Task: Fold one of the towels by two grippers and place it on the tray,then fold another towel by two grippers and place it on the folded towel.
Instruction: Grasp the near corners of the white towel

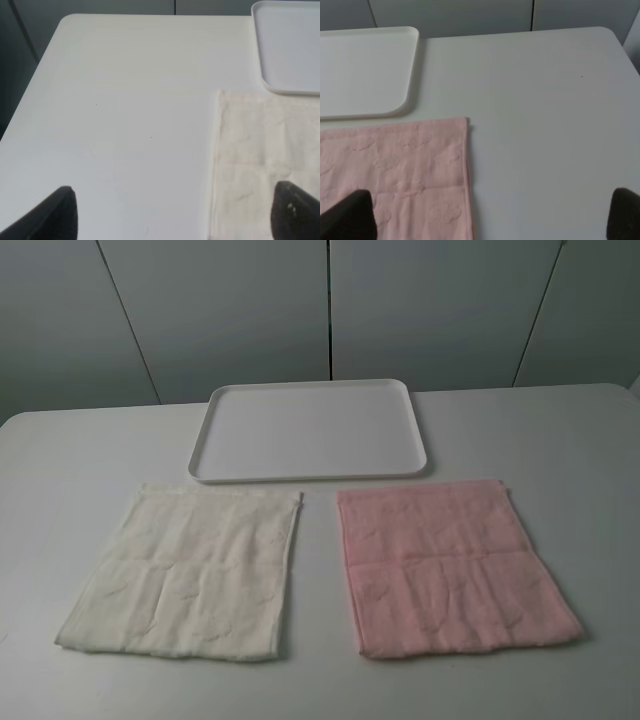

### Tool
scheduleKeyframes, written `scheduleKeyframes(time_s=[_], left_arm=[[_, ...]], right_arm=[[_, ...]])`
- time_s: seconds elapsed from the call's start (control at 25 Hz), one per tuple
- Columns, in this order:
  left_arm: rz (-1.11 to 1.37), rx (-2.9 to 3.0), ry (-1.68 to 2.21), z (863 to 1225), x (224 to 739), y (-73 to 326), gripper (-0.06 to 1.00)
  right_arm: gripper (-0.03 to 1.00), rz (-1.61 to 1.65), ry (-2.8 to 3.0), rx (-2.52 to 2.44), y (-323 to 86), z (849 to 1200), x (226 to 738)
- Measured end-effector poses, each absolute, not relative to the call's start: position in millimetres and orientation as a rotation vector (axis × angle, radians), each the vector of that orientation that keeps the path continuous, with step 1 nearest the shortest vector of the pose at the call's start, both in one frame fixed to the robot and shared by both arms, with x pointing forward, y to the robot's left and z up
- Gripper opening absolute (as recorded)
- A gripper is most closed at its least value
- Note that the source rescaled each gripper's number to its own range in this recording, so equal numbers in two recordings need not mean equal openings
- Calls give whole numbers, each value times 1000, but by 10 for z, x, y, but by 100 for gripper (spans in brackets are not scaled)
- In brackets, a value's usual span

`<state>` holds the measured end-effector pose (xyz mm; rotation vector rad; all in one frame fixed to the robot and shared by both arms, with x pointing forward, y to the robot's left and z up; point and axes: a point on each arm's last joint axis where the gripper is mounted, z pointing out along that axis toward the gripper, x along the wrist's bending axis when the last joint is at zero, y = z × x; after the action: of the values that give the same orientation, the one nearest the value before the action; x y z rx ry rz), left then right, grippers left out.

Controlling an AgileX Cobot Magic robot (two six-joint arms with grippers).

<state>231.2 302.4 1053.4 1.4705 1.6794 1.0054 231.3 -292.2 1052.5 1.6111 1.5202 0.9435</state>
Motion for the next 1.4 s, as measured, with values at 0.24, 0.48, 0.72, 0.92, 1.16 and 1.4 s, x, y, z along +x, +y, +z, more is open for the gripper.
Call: scheduleKeyframes(time_s=[0.24, 0.48, 0.72, 0.92, 1.16, 1.4], left_arm=[[1005, 1471, 1679, 10534, 2312, 3024, 100], [1005, 1471, 1679, 10534, 2312, 3024, 100], [995, 1489, 1690, 10575, 2354, 3029, 100], [970, 1529, 1702, 10755, 2576, 3045, 100], [926, 1639, 1708, 10957, 3053, 3082, 100], [753, 1728, 1646, 11050, 3711, 3031, 100]], right_arm=[[100, 954, 1516, 1620, -2918, 10525, 2313], [100, 964, 1504, 1636, -2918, 10525, 2313], [100, 1019, 1462, 1609, -2907, 10599, 2312], [100, 1054, 1428, 1646, -2909, 10763, 2374], [100, 993, 1568, 1655, -2919, 10990, 2748], [100, 908, 1815, 1597, -2879, 11110, 3397]])
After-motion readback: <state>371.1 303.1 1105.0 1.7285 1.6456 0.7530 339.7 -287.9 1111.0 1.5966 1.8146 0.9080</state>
